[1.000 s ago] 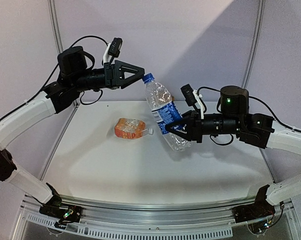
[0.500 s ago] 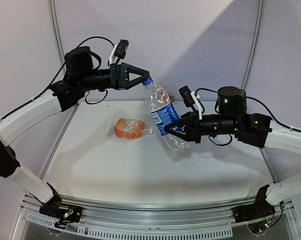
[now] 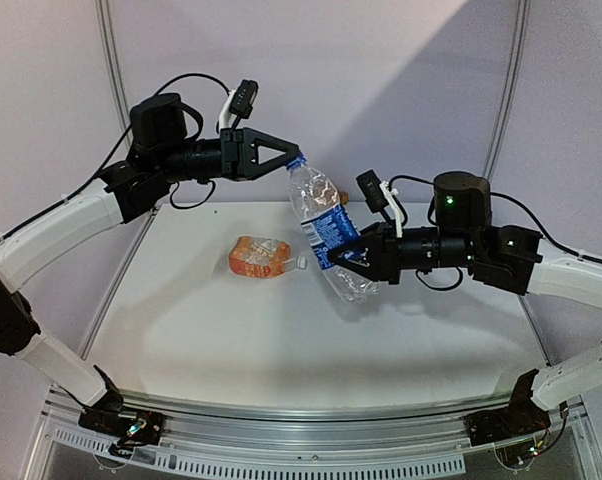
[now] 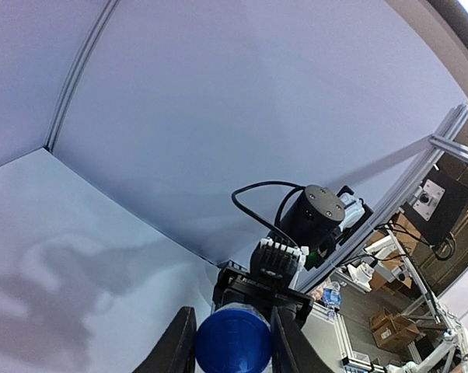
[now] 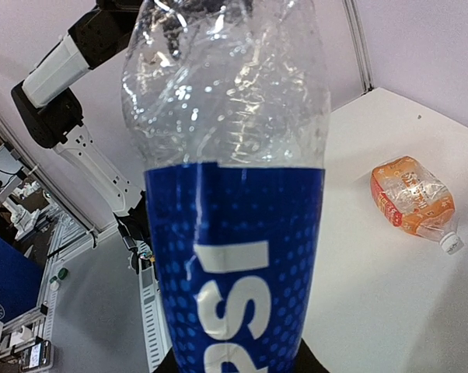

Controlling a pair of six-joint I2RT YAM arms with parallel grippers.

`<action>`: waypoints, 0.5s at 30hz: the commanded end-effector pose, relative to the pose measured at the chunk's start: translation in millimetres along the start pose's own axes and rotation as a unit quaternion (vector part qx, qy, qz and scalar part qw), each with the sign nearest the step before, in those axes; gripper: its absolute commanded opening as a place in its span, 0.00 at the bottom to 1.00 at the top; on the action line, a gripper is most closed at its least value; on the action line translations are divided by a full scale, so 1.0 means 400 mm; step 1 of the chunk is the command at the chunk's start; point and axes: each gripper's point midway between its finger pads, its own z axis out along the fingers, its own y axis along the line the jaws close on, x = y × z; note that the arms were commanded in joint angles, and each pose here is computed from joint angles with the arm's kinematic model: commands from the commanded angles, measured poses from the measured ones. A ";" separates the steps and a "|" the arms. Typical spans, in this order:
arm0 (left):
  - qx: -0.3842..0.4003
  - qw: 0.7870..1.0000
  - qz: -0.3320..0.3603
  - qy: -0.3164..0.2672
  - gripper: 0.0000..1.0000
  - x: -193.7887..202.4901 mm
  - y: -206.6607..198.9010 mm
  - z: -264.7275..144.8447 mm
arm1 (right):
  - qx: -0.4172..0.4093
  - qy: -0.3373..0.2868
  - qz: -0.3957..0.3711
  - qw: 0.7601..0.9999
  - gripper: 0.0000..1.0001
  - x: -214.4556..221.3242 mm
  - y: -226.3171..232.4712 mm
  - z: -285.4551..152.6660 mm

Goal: Unscrew the bottle caps

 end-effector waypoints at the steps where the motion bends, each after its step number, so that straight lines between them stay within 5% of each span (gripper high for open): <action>1: 0.002 1.000 -0.010 0.011 0.06 0.019 -0.003 0.004 | 0.006 -0.008 -0.002 1.000 0.00 -0.032 0.002 0.007; 9: -0.135 0.985 -0.104 0.011 0.01 0.068 0.127 0.024 | 0.202 0.012 -0.029 0.979 0.01 -0.046 -0.164 -0.002; 15: -0.287 0.931 -0.226 -0.006 0.00 0.119 0.236 0.013 | 0.370 0.061 -0.127 0.918 0.00 -0.044 -0.270 -0.008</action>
